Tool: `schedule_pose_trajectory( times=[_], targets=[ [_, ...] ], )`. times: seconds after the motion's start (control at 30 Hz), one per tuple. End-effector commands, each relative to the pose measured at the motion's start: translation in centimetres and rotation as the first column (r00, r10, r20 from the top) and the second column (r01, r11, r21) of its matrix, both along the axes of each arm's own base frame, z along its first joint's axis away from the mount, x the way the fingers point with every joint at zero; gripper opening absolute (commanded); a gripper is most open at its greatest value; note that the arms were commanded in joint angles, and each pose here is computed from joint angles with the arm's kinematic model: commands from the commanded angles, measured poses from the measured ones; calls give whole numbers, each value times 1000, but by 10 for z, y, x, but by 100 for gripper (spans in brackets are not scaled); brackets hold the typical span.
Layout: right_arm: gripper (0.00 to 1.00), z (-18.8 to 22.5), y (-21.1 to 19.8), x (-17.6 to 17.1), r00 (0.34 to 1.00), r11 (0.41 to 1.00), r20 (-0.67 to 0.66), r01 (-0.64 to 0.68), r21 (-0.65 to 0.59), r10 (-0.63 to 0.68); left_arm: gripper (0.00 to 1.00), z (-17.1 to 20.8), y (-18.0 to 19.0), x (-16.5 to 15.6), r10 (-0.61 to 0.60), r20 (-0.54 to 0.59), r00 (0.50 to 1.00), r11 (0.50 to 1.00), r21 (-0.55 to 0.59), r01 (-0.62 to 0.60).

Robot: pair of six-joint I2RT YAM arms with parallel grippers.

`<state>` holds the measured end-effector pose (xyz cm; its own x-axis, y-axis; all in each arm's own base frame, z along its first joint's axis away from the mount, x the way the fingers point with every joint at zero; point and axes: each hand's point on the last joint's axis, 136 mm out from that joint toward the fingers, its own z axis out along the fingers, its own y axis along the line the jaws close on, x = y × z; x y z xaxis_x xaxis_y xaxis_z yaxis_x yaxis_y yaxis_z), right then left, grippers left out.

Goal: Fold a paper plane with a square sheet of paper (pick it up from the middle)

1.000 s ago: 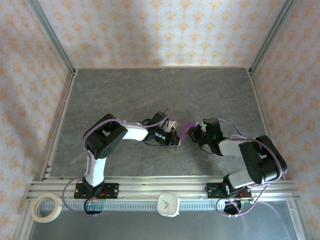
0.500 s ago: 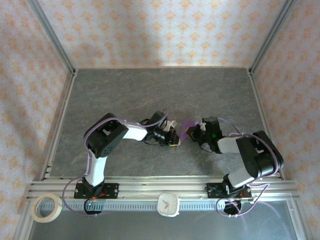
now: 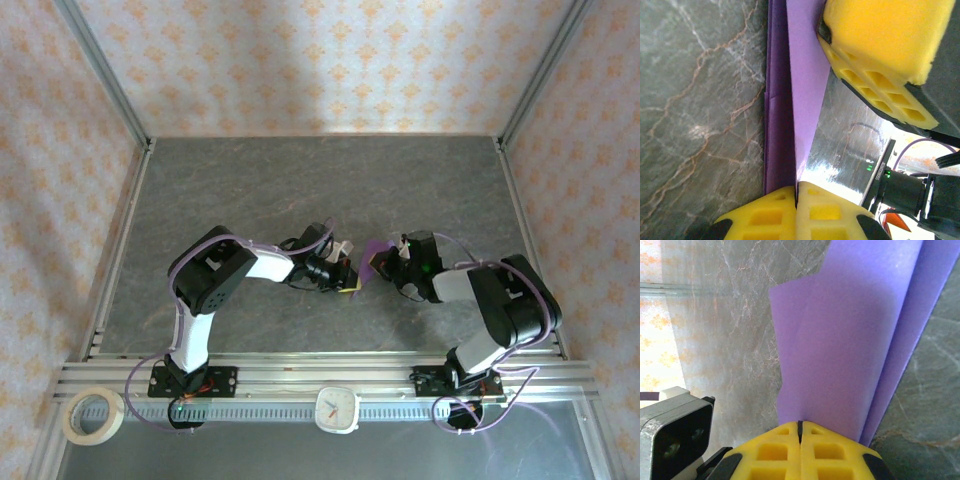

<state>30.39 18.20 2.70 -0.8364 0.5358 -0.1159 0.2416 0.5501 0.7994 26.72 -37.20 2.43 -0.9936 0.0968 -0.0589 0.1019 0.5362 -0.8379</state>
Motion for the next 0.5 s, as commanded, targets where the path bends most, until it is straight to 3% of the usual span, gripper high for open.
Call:
schedule_pose_trajectory(
  times=[0.0, 0.23, 0.47],
  targets=[
    [3, 1, -1, 9, 1000, 1000, 28, -4, -10, 5, 0, -20, 3, -4, 9, -27, 1000, 1000, 18, -9],
    [3, -26, -10, 3, 999, 997, -45, 10, -73, -13, 0, -21, 6, -2, 15, -22, 1000, 999, 30, -14],
    [3, -37, -17, -2, 996, 993, -77, 23, -118, -33, 20, -19, 16, -6, -23, 31, 999, 996, 87, 20]
  ],
)
